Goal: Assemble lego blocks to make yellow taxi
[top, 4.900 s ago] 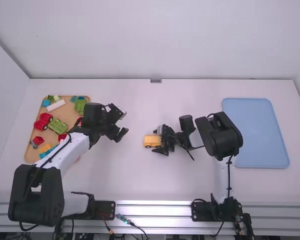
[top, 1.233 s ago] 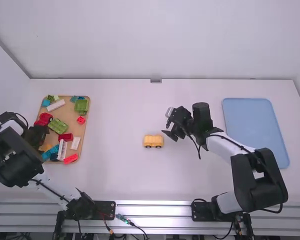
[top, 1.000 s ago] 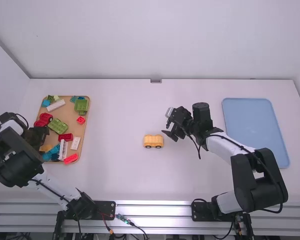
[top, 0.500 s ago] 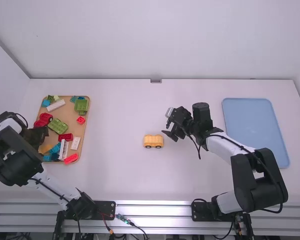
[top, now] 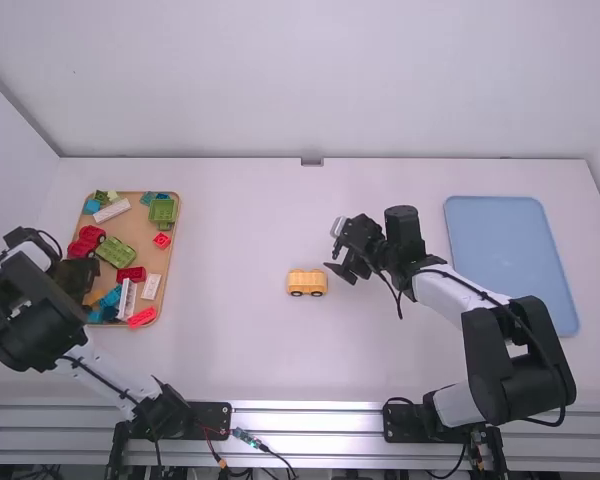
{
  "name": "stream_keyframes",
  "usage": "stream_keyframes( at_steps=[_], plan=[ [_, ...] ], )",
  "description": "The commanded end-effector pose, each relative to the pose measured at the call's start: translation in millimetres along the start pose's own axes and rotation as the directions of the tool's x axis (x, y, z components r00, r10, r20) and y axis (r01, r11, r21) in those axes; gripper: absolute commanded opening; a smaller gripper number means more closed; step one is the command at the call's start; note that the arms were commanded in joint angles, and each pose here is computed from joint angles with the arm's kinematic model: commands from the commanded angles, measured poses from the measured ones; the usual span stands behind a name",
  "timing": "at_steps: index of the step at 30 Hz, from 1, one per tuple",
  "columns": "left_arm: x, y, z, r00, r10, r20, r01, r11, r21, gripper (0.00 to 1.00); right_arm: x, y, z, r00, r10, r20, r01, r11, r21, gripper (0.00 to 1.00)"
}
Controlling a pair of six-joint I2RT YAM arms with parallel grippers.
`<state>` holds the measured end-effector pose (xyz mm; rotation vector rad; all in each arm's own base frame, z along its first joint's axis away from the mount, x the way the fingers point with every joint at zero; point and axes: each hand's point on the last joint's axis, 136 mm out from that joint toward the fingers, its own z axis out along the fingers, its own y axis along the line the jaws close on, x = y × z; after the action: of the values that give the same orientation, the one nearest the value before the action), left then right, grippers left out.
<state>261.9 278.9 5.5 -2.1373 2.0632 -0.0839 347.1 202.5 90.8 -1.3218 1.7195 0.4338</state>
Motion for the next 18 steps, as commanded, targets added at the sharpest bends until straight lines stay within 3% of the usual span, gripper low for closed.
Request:
stream_keyframes(
  at_steps=[1, 8, 11, 18],
  plan=[
    [4, 22, 9, 1.0, -0.024, -0.003, 0.024, 0.996, -0.087, 0.83, -11, -5, -3, 1.0, -0.022, 0.021, 0.022, 1.0, 0.012, 0.99],
    [5, 22, 9, 0.998, -0.06, -0.001, 0.059, 0.994, -0.089, 0.75, -11, -5, -3, 1.0, -0.022, 0.021, 0.021, 1.0, 0.012, 0.99],
    [4, 37, 7, 0.989, -0.144, 0.039, 0.149, 0.975, -0.163, 0.82, -11, -5, -3, 1.0, -0.021, 0.021, 0.021, 1.0, 0.011, 0.99],
    [-3, 45, 6, 0.987, -0.141, 0.074, 0.153, 0.969, -0.193, 0.86, -10, -5, -3, 1.0, -0.019, 0.019, 0.019, 1.0, 0.009, 0.99]
  ],
)
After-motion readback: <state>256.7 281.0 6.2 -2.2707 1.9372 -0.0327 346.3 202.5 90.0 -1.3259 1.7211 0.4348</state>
